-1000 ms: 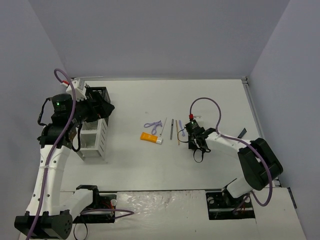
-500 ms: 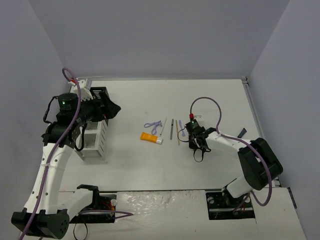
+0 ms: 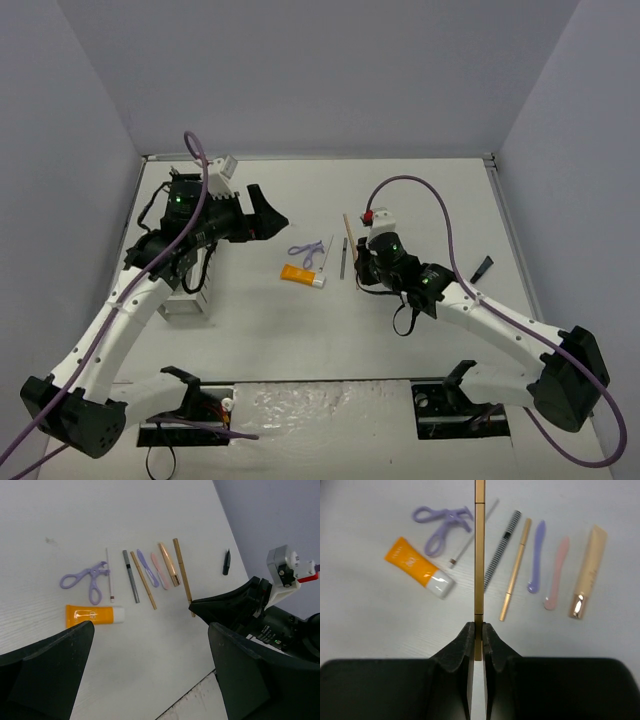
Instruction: Organize the makeup
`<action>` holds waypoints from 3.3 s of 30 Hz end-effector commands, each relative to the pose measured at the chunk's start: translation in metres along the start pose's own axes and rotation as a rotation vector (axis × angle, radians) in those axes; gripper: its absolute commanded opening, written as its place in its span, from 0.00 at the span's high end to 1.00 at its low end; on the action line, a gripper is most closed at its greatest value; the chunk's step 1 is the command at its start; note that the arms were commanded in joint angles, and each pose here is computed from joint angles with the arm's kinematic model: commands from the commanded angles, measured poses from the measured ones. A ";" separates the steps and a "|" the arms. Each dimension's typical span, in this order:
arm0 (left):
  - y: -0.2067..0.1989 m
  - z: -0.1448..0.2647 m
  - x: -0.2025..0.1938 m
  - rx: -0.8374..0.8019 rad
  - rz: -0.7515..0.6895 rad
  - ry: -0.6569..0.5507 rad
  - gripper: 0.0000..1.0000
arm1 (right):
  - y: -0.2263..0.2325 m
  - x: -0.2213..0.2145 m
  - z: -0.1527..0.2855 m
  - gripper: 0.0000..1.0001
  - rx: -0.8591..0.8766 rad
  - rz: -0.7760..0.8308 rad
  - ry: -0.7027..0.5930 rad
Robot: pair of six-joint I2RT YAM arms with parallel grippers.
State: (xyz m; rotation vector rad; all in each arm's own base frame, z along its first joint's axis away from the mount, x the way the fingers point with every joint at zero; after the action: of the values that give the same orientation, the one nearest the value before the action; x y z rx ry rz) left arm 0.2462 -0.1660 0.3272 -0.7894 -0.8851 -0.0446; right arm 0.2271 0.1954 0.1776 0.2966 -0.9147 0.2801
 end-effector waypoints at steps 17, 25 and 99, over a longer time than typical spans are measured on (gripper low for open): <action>-0.082 -0.050 0.016 -0.156 0.014 -0.133 0.23 | 0.079 0.081 0.042 1.00 0.461 0.078 -0.420; -0.082 -0.060 0.013 -0.141 0.020 -0.132 0.69 | 0.080 0.078 0.042 1.00 0.485 0.066 -0.441; 0.120 0.095 0.103 0.605 -0.106 -0.444 0.03 | -0.015 -0.057 -0.065 0.41 -0.223 -0.062 0.110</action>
State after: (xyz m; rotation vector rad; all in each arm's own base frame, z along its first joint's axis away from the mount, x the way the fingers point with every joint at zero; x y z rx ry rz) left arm 0.3183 0.0257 0.3707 -0.0891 -1.2993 0.4216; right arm 0.2267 0.1889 0.0872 0.1058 -0.7827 0.1970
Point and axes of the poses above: each gripper's point midway between its finger pads, its own z axis back along the fingers, its own y axis along the line the jaws close on, x = y × z, the point moved 6 cm from there along z, back along the fingers, and after that the axes turned 3 degrees about z, right-handed, at the moved point
